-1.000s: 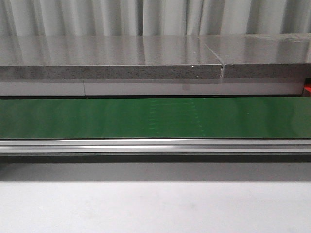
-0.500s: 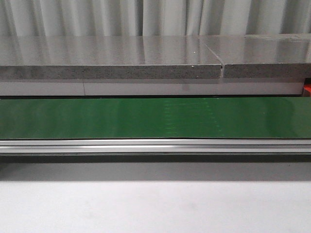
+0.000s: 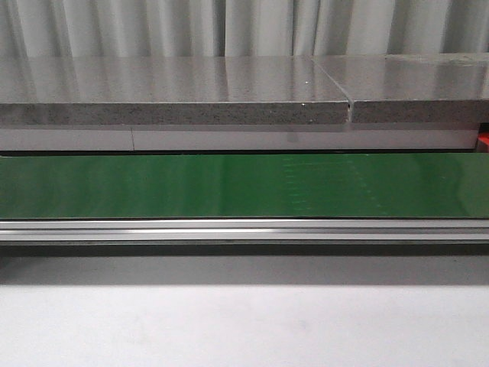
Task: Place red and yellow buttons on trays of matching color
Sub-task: 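Carry the yellow button into the yellow tray and release it, then raise the right gripper and return it above the belt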
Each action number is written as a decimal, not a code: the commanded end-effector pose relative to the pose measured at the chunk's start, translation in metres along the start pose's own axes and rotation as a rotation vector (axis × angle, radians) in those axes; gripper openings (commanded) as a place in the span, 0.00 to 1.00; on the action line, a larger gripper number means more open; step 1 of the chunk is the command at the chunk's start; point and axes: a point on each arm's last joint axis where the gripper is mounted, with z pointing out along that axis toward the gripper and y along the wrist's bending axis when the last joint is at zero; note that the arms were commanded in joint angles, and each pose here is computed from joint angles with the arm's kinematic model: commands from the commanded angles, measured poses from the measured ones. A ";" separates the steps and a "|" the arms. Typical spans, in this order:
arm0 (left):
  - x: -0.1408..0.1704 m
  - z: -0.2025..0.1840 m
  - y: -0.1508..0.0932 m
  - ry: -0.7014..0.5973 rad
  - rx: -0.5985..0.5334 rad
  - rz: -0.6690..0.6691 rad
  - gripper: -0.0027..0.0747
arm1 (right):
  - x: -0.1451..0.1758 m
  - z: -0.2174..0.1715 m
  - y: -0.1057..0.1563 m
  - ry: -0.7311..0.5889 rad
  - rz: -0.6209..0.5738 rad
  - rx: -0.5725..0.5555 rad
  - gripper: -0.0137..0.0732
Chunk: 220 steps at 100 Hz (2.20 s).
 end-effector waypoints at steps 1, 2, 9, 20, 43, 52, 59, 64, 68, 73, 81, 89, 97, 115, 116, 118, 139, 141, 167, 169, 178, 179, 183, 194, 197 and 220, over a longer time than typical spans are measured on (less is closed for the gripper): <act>-0.015 -0.003 -0.002 -0.102 0.019 0.000 0.01 | -0.006 -0.004 -0.004 -0.122 0.011 0.021 0.31; -0.015 -0.003 -0.002 -0.102 0.019 0.000 0.01 | -0.005 -0.002 -0.004 -0.120 0.012 0.024 0.31; -0.015 -0.003 -0.002 -0.102 0.019 0.000 0.01 | 0.000 0.005 -0.007 -0.118 0.019 0.033 0.31; -0.015 -0.003 -0.002 -0.102 0.019 0.000 0.01 | 0.004 0.016 -0.011 -0.118 0.027 0.049 0.31; -0.015 -0.003 -0.002 -0.102 0.019 0.000 0.01 | 0.006 0.040 -0.016 -0.054 0.051 0.065 0.31; -0.015 -0.003 -0.002 -0.102 0.019 0.000 0.01 | 0.008 0.052 -0.019 -0.021 0.057 0.071 0.31; -0.015 -0.003 -0.002 -0.102 0.019 0.000 0.01 | 0.009 0.058 -0.021 -0.007 0.060 0.077 0.31; -0.015 -0.003 -0.002 -0.102 0.019 0.000 0.01 | 0.009 0.062 -0.022 -0.002 0.062 0.080 0.31; -0.015 -0.003 -0.002 -0.102 0.019 0.000 0.01 | 0.009 0.065 -0.022 0.001 0.064 0.083 0.31; -0.015 -0.003 -0.002 -0.102 0.019 0.000 0.01 | 0.010 0.068 -0.023 0.006 0.065 0.086 0.31; -0.015 -0.003 -0.002 -0.102 0.019 0.000 0.01 | 0.010 0.071 -0.024 0.015 0.067 0.088 0.31; -0.015 -0.003 -0.002 -0.102 0.019 0.000 0.01 | 0.011 0.072 -0.024 0.019 0.067 0.088 0.31; -0.015 -0.003 -0.002 -0.102 0.019 0.000 0.01 | 0.011 0.072 -0.024 0.021 0.067 0.088 0.32; -0.015 -0.003 -0.002 -0.102 0.019 0.000 0.01 | 0.011 0.072 -0.024 0.025 0.068 0.087 0.58; -0.015 -0.003 -0.002 -0.102 0.019 0.000 0.01 | 0.011 0.072 -0.024 0.024 0.067 0.087 0.60; -0.015 -0.003 -0.002 -0.102 0.019 0.000 0.01 | 0.011 0.072 -0.024 0.024 0.067 0.087 0.64; -0.015 -0.003 -0.002 -0.102 0.019 0.000 0.01 | 0.003 0.062 -0.020 0.001 0.060 0.074 0.81; -0.015 -0.003 -0.002 -0.102 0.019 0.000 0.01 | 0.002 0.059 -0.020 -0.007 0.059 0.072 0.81; -0.015 -0.003 -0.002 -0.102 0.019 0.000 0.01 | -0.008 0.015 -0.010 -0.148 0.034 0.048 0.81; -0.015 -0.003 -0.002 -0.102 0.019 0.000 0.01 | -0.008 0.011 -0.009 -0.165 0.031 0.046 0.81; -0.015 -0.003 -0.002 -0.102 0.019 0.000 0.01 | -0.008 -0.012 -0.003 -0.234 0.022 0.025 0.81; -0.015 -0.003 -0.002 -0.102 0.019 0.000 0.01 | -0.008 -0.013 -0.002 -0.239 0.020 0.023 0.81; -0.015 -0.003 -0.002 -0.102 0.019 0.000 0.01 | -0.007 -0.021 0.002 -0.264 0.012 0.011 0.81; -0.015 -0.003 -0.002 -0.102 0.019 0.000 0.01 | -0.003 -0.047 0.019 -0.347 -0.047 -0.046 0.81; -0.015 -0.003 -0.002 -0.102 0.019 0.000 0.01 | -0.001 -0.051 0.025 -0.359 -0.073 -0.064 0.81; -0.015 -0.003 -0.002 -0.102 0.019 0.000 0.01 | 0.021 -0.094 0.067 -0.487 -0.370 -0.228 0.81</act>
